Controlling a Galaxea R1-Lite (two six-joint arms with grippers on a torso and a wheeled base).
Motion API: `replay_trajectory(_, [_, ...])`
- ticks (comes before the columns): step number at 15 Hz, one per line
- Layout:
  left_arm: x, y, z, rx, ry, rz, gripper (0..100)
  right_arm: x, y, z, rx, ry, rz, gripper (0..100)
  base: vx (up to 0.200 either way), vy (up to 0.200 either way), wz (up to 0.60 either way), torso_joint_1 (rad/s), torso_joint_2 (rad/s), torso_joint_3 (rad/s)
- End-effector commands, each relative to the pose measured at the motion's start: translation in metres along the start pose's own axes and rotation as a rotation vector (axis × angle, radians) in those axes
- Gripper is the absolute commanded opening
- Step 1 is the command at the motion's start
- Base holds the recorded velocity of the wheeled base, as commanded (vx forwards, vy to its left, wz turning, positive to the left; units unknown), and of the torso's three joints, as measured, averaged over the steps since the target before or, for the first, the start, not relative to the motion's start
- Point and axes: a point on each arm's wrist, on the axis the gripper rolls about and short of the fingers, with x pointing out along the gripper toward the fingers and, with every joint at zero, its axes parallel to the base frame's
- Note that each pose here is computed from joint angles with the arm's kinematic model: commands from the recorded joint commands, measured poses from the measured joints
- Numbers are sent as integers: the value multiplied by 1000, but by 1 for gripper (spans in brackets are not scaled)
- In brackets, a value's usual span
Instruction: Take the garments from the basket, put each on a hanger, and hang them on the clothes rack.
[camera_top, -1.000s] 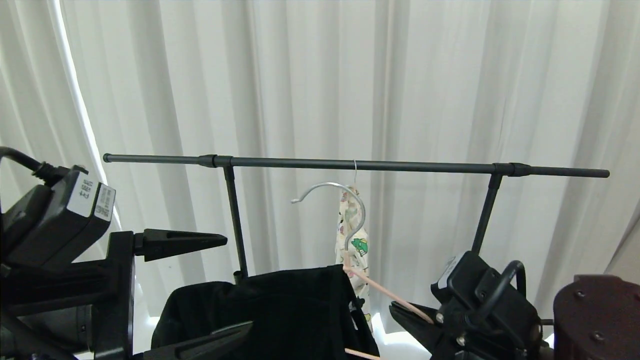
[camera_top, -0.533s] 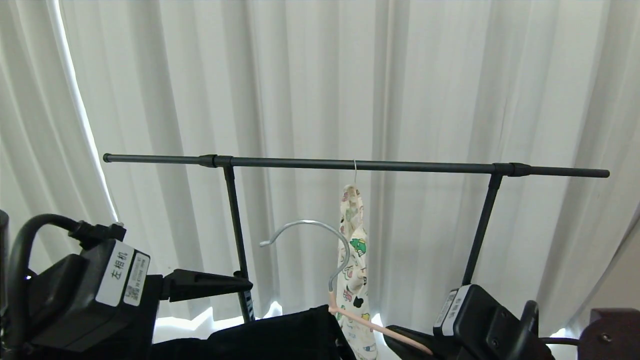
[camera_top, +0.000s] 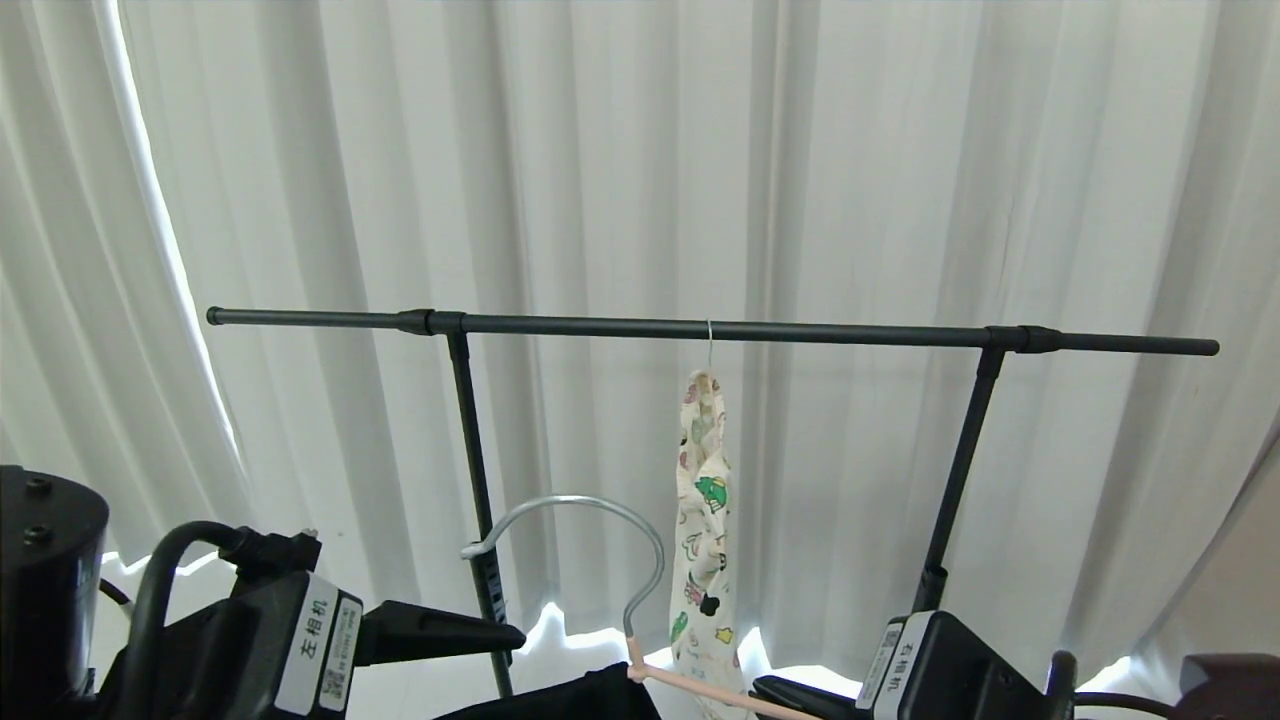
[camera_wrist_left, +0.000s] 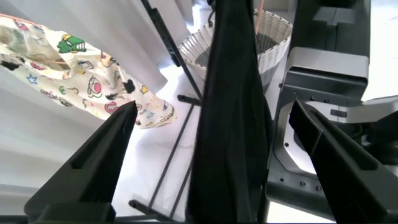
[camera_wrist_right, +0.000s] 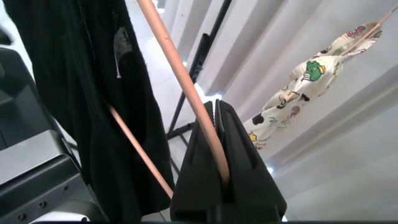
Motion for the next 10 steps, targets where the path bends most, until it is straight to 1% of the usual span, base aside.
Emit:
replay_trajectory(1, [3, 1, -2, -6, 12, -8, 100, 1, 1, 0, 2, -7, 0, 0, 0, 0, 0, 0, 0, 0])
replay_trajectory(2, [3, 1, -2, -7, 12, -7, 0, 1, 1, 1, 2, -8, 0, 0, 0, 0, 0, 0, 0, 0])
replay_trajectory(4, [3, 1, -4, 2, 24, 3, 0, 1, 1, 1, 4, -12, -3, 0, 0, 0, 0, 0, 0, 0])
replay_trajectory(9, [3, 2, -5, 0, 46, 45, 0, 1, 0, 1, 7, -15, -24, 0, 0, 0, 0, 0, 0, 0])
replay_trajectory(10, [5, 3, -7, -6, 64, 63, 0, 1, 0, 1, 7, -15, -27, 0, 0, 0, 0, 0, 0, 0])
